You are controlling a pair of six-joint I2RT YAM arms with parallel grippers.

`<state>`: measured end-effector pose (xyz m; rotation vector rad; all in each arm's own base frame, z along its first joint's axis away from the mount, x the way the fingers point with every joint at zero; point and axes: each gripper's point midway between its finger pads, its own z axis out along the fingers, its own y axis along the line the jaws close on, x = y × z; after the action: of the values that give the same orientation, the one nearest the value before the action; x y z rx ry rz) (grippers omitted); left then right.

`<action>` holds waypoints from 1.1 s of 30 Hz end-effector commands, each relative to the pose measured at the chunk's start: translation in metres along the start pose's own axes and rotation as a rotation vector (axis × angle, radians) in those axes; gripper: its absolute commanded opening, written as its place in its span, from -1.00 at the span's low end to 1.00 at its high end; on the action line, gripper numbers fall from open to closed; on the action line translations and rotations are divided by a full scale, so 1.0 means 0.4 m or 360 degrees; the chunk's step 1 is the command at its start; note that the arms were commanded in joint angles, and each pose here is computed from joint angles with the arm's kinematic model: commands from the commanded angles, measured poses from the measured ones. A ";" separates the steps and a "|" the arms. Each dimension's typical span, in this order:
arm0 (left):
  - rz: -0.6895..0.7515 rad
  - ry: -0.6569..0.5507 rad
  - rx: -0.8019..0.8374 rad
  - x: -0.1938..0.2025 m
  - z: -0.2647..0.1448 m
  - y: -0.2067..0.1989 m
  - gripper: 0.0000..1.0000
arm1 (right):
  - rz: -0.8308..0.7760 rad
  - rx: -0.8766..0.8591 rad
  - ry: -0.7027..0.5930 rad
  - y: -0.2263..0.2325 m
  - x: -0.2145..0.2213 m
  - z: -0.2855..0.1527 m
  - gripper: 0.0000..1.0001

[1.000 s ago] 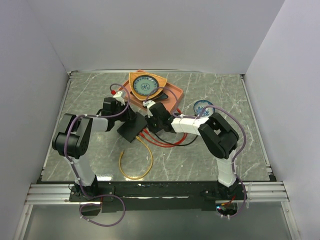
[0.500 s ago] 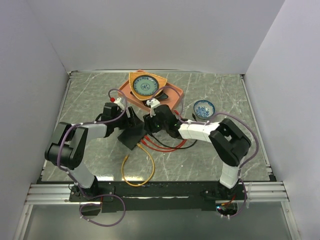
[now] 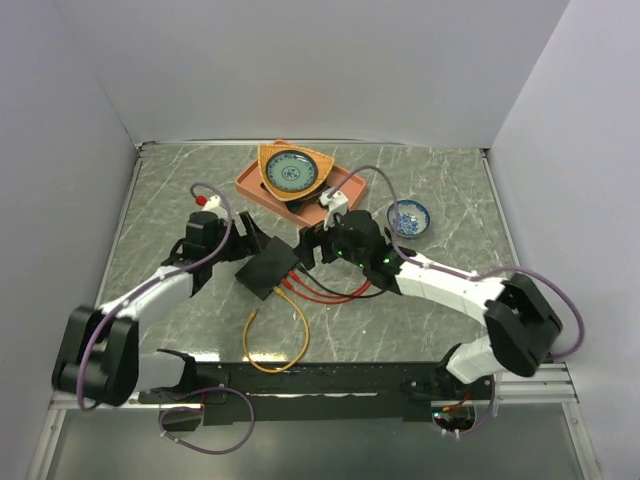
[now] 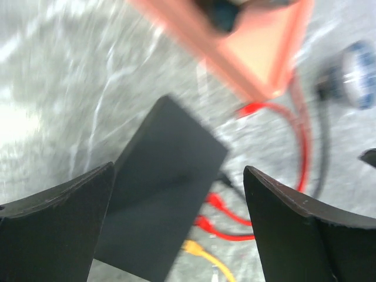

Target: Insert the plug into the switch port

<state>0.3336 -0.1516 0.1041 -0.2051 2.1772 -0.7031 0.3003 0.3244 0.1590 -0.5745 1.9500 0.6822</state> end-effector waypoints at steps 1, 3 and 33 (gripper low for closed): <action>0.0053 -0.0231 0.0128 -0.090 -0.080 -0.072 0.92 | 0.0014 0.0029 -0.0154 0.007 -0.080 -0.078 0.99; 0.0057 -0.0286 0.0173 -0.110 -0.109 -0.094 0.92 | 0.0026 0.0069 -0.0184 -0.002 -0.092 -0.110 0.99; 0.0118 -0.0902 0.0338 -0.249 -0.405 -0.190 0.92 | 0.0136 0.0114 -0.0246 -0.032 -0.002 -0.341 0.99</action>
<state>0.2710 -0.1189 0.2887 -0.1586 1.5971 -0.7544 0.2275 0.2280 0.2121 -0.3944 1.8502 0.6882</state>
